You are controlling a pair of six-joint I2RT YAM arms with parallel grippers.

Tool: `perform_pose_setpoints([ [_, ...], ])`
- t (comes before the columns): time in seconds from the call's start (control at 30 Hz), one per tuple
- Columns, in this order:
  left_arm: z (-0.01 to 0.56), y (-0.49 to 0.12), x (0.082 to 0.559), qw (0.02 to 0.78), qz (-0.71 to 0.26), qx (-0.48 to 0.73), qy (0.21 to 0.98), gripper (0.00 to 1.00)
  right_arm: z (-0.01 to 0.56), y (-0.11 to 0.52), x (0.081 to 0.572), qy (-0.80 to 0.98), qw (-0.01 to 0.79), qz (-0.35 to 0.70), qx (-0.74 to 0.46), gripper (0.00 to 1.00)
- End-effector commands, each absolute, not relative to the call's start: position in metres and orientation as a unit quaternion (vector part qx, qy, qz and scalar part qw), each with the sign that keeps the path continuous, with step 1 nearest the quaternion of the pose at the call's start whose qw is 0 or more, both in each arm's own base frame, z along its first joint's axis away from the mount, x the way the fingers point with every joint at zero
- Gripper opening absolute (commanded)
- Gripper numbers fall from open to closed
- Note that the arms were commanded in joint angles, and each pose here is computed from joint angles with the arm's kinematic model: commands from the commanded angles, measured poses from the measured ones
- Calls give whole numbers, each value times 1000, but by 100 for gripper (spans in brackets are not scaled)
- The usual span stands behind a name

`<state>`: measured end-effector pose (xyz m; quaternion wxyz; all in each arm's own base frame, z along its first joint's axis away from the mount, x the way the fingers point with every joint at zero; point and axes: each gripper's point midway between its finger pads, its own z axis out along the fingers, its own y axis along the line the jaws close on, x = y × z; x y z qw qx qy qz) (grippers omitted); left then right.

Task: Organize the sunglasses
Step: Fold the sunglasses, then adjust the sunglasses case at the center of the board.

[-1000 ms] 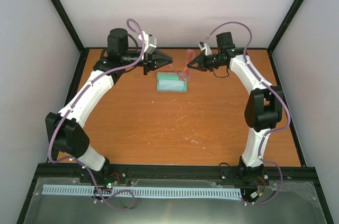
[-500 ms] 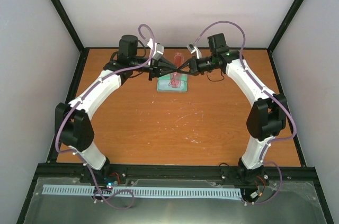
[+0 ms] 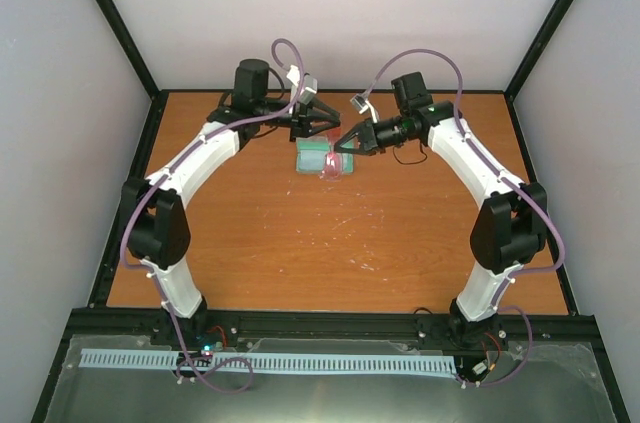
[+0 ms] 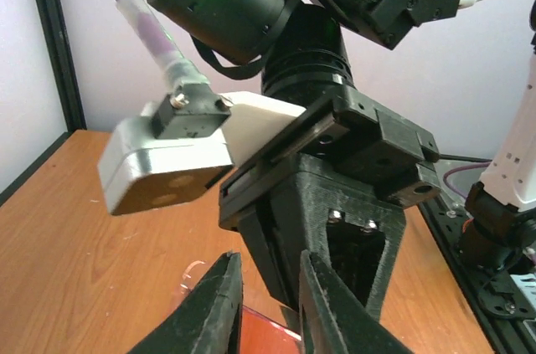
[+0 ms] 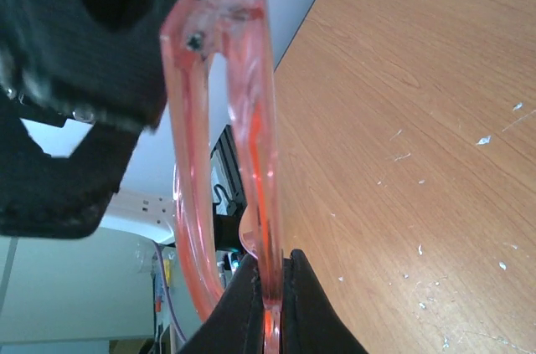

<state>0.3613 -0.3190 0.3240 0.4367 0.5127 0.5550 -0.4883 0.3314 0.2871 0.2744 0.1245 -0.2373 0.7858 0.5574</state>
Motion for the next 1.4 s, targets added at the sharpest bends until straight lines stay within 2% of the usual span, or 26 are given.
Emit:
perform_pose_setpoints([
  [0.0,324,-321,388,470,-447,506,568,26,293,292,318,752,133,586,-271,3],
  [0.07,333,-316,396,478,-445,500,569,29,286,291,326,765,139,572,-262,3],
  [0.2,365,-287,428,504,-446,447,589,53,269,290,339,780,135,561,-244,3],
  [0.27,372,-264,456,524,-430,416,607,59,259,289,347,789,132,555,-229,3],
  [0.3,369,-251,473,532,-410,404,620,56,254,287,352,795,132,550,-218,3],
  [0.37,365,-232,504,544,-365,399,642,38,247,283,365,806,139,541,-196,3],
  [0.43,343,-215,535,541,-320,396,670,25,240,276,379,817,147,533,-167,3],
  [0.57,283,-193,571,494,-274,408,718,15,235,261,399,829,172,518,-118,3],
  [0.7,221,-186,576,438,-253,425,751,13,234,252,407,837,193,502,-98,3],
  [0.93,145,-178,555,348,-241,433,796,16,235,234,417,846,232,475,-67,3],
  [1.13,117,-178,541,307,-234,432,815,17,235,211,425,850,254,461,-39,3],
  [1.37,91,-211,519,255,-251,440,824,27,241,200,427,849,283,446,-19,3],
])
